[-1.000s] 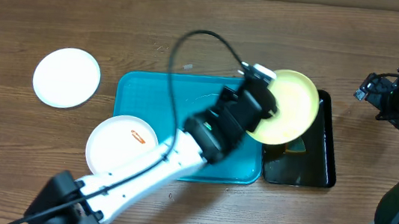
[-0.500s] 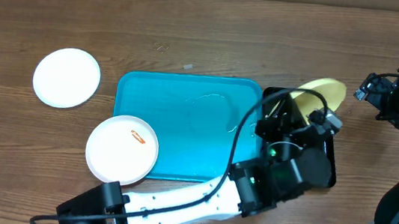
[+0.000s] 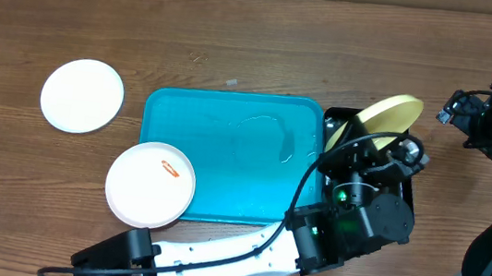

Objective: Clean dirty plates on tray and stack at the side
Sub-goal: 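Lift the yellow plate with the left gripper and tilt it over the black tray, then swing the yellow plate to the left and set it on the white plate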

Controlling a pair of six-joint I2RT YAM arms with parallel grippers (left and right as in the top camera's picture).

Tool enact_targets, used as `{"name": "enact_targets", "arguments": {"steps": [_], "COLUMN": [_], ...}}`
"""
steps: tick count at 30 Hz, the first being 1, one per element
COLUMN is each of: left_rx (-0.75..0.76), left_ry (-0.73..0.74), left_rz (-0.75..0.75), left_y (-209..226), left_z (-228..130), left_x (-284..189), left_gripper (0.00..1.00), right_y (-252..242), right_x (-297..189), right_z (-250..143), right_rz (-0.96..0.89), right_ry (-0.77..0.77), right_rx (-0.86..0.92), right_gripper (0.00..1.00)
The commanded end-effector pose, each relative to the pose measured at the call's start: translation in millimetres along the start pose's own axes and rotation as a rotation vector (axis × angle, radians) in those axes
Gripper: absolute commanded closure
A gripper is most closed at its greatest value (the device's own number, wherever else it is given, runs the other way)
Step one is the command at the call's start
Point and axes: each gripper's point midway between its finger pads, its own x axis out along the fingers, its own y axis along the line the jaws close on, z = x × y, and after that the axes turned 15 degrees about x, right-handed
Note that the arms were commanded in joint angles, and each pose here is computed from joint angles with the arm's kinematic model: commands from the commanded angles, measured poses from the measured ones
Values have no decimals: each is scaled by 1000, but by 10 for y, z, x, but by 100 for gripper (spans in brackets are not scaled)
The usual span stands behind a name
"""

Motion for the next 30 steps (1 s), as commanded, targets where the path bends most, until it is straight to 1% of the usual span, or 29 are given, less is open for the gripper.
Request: {"name": "enact_targets", "arguments": {"steps": [1, 5, 10, 12, 14, 18, 20, 22, 26, 28, 30], "left_rx": [-190, -289, -457, -556, -685, -937, -1052, -1146, -1298, -1348, -1391], "left_ry": [31, 58, 110, 141, 192, 323, 400, 493, 721, 807, 875], "left_rz": [-57, -269, -512, -617, -722, -895, -958, -952, -776, -677, -589], "left_y": [-145, -559, -792, -788, -714, -491, -342, -128, 331, 591, 815], "left_z": [-116, -269, -406, -473, -601, -1030, -1364, -1832, -2938, -3509, -3988], "left_x": [64, 107, 279, 366, 496, 806, 965, 1118, 1269, 1240, 1151], "left_gripper": [96, 96, 96, 96, 96, 96, 96, 96, 96, 96, 96], "right_y": [38, 39, 38, 39, 39, 38, 38, 38, 39, 38, 39], "right_x": [-45, -45, -45, -45, -45, -45, -45, -45, -45, -45, -45], "right_z": [56, 57, 56, 57, 57, 56, 56, 56, 57, 56, 57], "right_rz": [12, 12, 12, 12, 12, 12, 12, 12, 12, 12, 12], "right_ry": [-19, -19, -19, -19, -19, -19, -19, -19, -19, -19, -19], "right_rx": [9, 9, 9, 9, 9, 9, 9, 9, 9, 9, 9], "right_gripper": [0, 0, 0, 0, 0, 0, 0, 0, 0, 0, 0]}}
